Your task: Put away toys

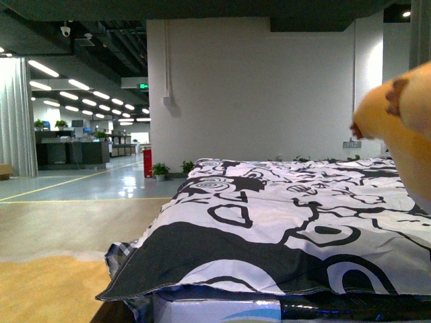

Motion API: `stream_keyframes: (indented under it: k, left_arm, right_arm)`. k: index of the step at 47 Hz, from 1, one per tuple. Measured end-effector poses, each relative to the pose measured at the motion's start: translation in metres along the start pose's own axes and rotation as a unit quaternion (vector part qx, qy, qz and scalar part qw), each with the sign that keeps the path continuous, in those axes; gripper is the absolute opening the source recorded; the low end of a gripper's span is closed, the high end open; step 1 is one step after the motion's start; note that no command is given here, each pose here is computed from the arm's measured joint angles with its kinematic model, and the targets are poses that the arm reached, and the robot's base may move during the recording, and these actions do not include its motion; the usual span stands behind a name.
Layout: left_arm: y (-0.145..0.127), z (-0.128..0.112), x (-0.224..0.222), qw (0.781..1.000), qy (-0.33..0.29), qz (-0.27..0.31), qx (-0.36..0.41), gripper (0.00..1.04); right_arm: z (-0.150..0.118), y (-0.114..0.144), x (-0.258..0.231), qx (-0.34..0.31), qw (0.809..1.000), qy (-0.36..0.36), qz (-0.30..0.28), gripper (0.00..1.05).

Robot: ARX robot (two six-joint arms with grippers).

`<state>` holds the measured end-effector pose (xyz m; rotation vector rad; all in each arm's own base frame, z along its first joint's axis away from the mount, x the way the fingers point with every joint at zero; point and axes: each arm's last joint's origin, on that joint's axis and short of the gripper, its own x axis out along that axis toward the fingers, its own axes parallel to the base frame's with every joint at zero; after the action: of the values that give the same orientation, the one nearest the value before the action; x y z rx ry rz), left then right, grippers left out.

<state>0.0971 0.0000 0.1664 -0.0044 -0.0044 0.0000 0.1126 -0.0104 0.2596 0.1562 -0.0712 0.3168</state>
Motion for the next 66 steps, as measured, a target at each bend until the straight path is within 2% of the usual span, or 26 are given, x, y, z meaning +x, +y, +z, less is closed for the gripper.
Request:
stream_keyframes:
  k: [15,28,34,66]
  left_arm:
    - [0.000,0.000,0.000,1.000,0.000,0.000,0.000,0.98]
    - [0.000,0.000,0.000,1.000,0.000,0.000,0.000,0.99]
    - [0.000,0.000,0.000,1.000,0.000,0.000,0.000,0.99]
    - [0.000,0.000,0.000,1.000,0.000,0.002,0.000,0.99]
  right_arm:
    - [-0.035,0.013,-0.012,-0.036,0.998,-0.037,-0.024,0.07]
    - [-0.063,0.015,-0.012,-0.052,0.998,-0.022,-0.041,0.07]
    - [-0.074,0.019,-0.012,-0.058,0.998,-0.005,-0.030,0.07]
    - [-0.075,0.020,-0.012,-0.062,0.998,-0.005,-0.024,0.07]
